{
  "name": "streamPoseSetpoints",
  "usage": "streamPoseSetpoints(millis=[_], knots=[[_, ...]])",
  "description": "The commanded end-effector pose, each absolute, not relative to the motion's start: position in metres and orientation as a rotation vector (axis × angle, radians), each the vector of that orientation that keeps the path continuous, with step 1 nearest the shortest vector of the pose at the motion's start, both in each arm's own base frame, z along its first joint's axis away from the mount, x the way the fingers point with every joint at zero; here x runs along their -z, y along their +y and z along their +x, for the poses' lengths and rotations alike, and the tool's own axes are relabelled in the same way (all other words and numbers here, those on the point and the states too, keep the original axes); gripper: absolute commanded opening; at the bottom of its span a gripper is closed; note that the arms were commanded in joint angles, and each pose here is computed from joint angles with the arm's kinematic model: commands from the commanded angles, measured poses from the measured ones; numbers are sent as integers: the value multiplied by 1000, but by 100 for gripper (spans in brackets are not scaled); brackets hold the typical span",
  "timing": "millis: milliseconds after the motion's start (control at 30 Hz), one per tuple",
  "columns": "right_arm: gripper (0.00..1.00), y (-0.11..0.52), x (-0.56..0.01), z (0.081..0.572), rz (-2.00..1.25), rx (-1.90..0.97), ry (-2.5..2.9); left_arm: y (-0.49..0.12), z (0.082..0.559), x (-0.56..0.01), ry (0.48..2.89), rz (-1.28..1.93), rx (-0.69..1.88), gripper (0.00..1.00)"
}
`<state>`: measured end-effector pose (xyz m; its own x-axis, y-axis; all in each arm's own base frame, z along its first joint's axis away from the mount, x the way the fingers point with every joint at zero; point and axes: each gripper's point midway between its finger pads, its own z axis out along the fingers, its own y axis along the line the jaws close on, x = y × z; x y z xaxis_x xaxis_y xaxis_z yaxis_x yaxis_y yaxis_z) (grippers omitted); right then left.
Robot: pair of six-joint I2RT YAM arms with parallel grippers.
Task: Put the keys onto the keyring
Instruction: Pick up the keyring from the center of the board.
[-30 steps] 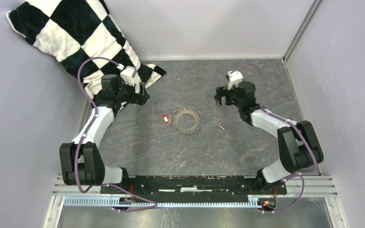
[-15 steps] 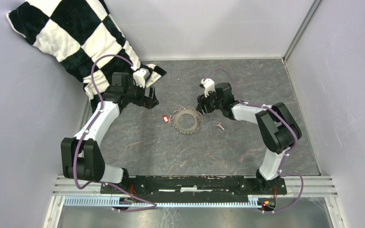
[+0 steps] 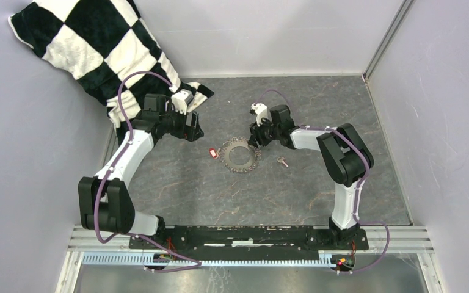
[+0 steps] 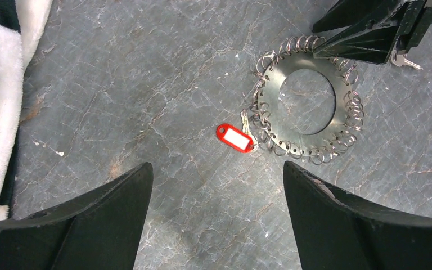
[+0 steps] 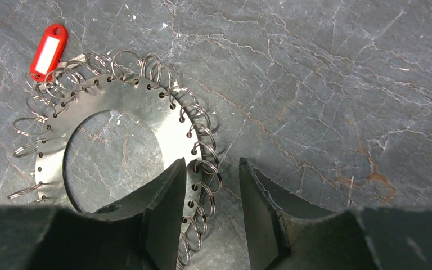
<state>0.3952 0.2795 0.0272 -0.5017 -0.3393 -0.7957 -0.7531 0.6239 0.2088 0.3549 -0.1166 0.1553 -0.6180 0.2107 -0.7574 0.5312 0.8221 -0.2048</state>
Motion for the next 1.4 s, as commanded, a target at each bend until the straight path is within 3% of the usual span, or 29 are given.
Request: streamPoseSetpoints(millis=[0,567,700,1133,1367], knots=[[47,291,-44,409,-879,-719,2035,-120,354,-173,2159,623,533,91],[48,308,-36,417,-972,-756,2023,-128,347,-164,2190,666,575,83],[57,319,-40,413,-1009,-761,1991,-130,345,-161,2200,671,583,80],[57,336,-52,419,-1043,-802,1927,-129,339,-158,2222,689,585,76],[65,359,-57,404,-1143,-794,1872,-132,338,-153,2237,689,600,72]])
